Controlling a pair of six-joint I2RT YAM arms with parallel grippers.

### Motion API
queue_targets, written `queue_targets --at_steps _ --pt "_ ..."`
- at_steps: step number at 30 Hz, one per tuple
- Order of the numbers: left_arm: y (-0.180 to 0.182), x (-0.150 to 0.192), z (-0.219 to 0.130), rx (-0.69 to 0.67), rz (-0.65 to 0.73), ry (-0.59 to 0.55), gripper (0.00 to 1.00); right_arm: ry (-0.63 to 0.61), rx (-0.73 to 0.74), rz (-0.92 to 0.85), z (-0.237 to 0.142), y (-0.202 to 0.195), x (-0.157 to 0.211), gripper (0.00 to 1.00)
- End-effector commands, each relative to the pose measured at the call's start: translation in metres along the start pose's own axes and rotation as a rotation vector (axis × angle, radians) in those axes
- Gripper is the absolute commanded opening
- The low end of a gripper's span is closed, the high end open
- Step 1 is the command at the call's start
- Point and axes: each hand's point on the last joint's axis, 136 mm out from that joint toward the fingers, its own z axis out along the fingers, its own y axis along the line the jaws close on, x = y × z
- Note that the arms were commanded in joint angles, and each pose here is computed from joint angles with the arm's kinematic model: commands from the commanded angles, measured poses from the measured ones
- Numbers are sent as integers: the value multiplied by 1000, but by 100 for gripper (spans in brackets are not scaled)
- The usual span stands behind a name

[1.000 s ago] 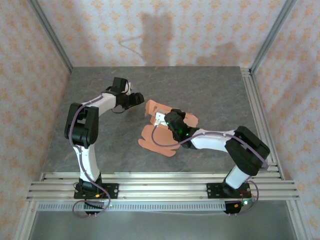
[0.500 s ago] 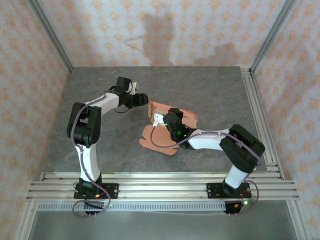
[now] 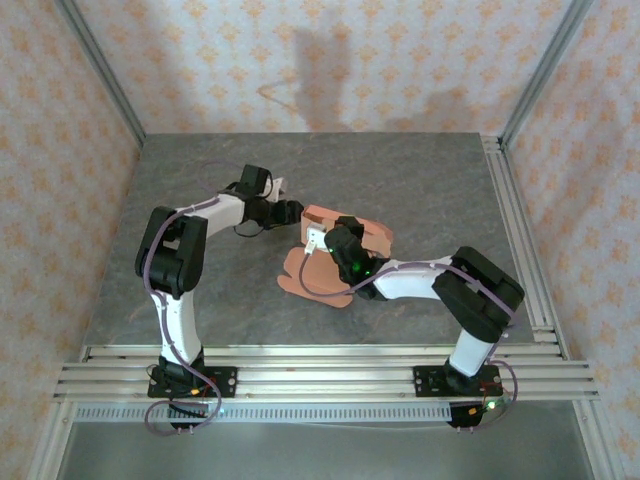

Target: Fold the paper box

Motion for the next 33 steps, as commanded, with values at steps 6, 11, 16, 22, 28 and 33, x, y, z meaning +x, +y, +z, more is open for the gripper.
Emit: queue_targets --at_steps 6,11,16,22,28,33 --pt "-22 -5 -24 44 71 -62 64 12 -17 29 -2 11 4 0" --pt "-12 2 -28 -8 76 -80 64 19 -31 34 -2 14 6 0" --pt "-5 9 -37 -50 91 -118 64 29 -32 28 -2 15 8 0" --pt "-7 15 -46 -36 128 -157 64 30 -29 28 -1 14 7 0" --pt "-15 18 -48 1 164 -172 64 28 -35 28 1 16 5 0" --pt "-16 20 -41 11 176 -145 65 25 -41 30 3 18 3 0"
